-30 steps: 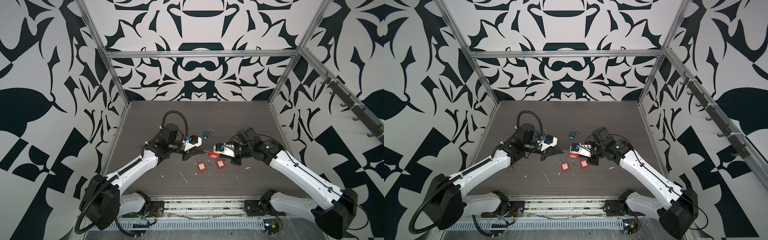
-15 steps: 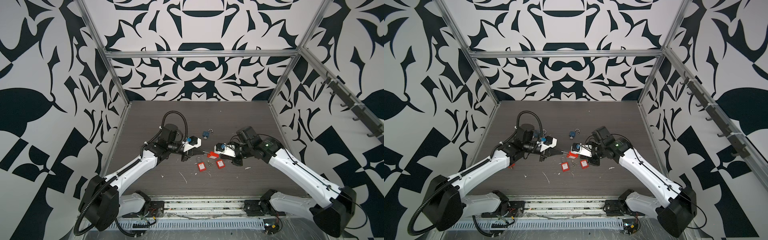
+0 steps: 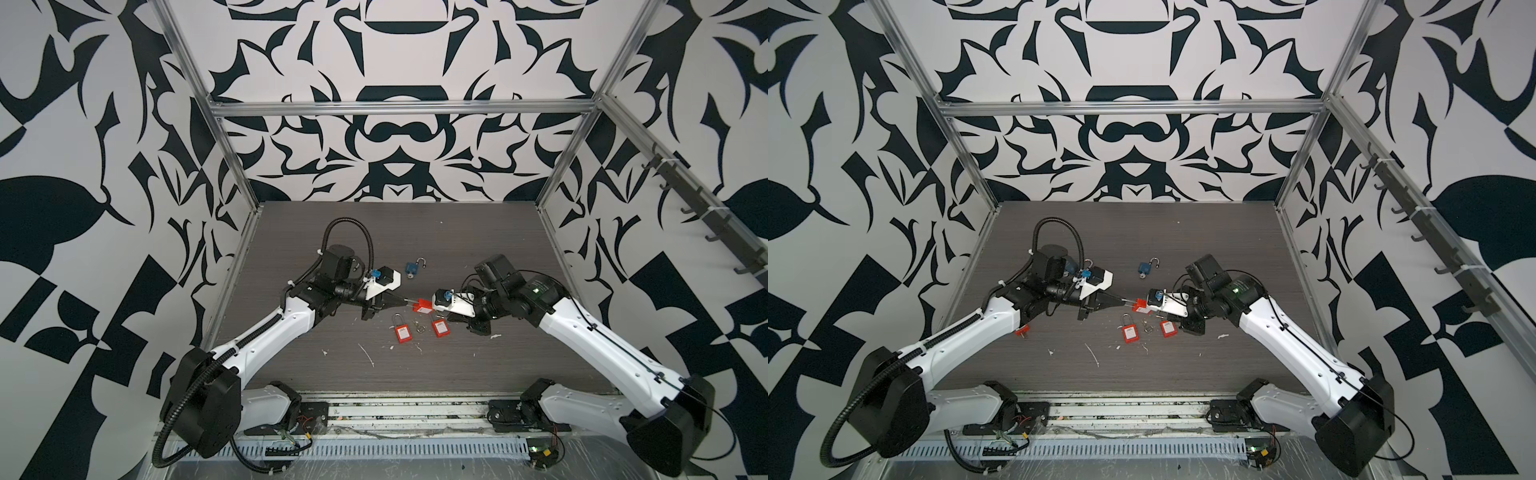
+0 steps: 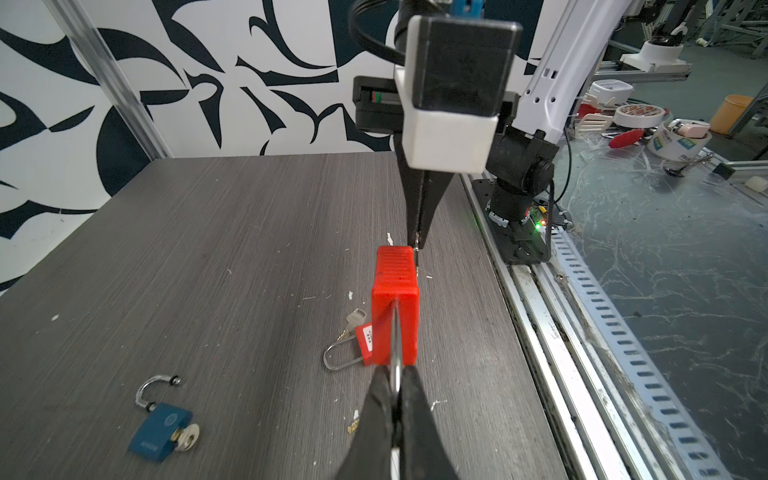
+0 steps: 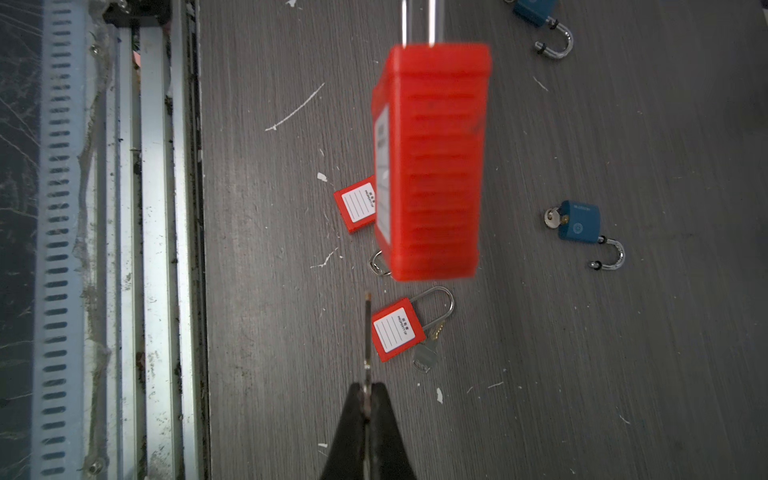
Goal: Lock with the key
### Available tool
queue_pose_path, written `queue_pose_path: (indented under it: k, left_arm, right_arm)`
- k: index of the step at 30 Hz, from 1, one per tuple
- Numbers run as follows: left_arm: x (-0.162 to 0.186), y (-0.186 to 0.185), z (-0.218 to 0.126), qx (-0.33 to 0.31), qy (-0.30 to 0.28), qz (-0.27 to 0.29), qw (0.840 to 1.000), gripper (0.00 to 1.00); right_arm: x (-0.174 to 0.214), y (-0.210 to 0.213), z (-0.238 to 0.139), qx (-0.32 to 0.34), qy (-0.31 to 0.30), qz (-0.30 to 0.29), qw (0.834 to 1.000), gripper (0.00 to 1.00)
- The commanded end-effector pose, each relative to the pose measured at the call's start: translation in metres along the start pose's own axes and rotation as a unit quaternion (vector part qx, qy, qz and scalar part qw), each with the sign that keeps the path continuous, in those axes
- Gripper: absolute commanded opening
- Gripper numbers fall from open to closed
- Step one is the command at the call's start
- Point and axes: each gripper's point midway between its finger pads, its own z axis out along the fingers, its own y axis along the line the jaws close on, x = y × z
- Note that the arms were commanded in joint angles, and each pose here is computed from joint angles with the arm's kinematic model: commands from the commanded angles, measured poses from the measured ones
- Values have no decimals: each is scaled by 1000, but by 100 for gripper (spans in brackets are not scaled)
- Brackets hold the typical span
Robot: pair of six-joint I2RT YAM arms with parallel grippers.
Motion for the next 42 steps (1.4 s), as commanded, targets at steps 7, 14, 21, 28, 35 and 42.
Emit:
queue_pose_path:
  k: [7,14,21,28,35,42]
  left_arm:
    - [23,31,-17,-11,92,-75,993,0]
    - [53,57,-28,-9,189,-164,968,0]
    - [81,71,-26,31,263,-229,937,0]
    - [110,94,-22,38,321,-255,911,0]
    - [135,106,-26,45,377,-256,889,0]
    - [142,106,-22,67,381,-261,884,0]
  right_arm:
    - [-5,-35,3,98,-41,123,987,0]
    - [-10,-67,33,114,-53,270,955,0]
    - [-21,-102,66,126,-98,392,906,0]
    - [-34,-106,97,120,-100,397,904,0]
    - [-32,-108,126,135,-91,430,888,0]
    - [-32,-107,144,121,-104,457,875,0]
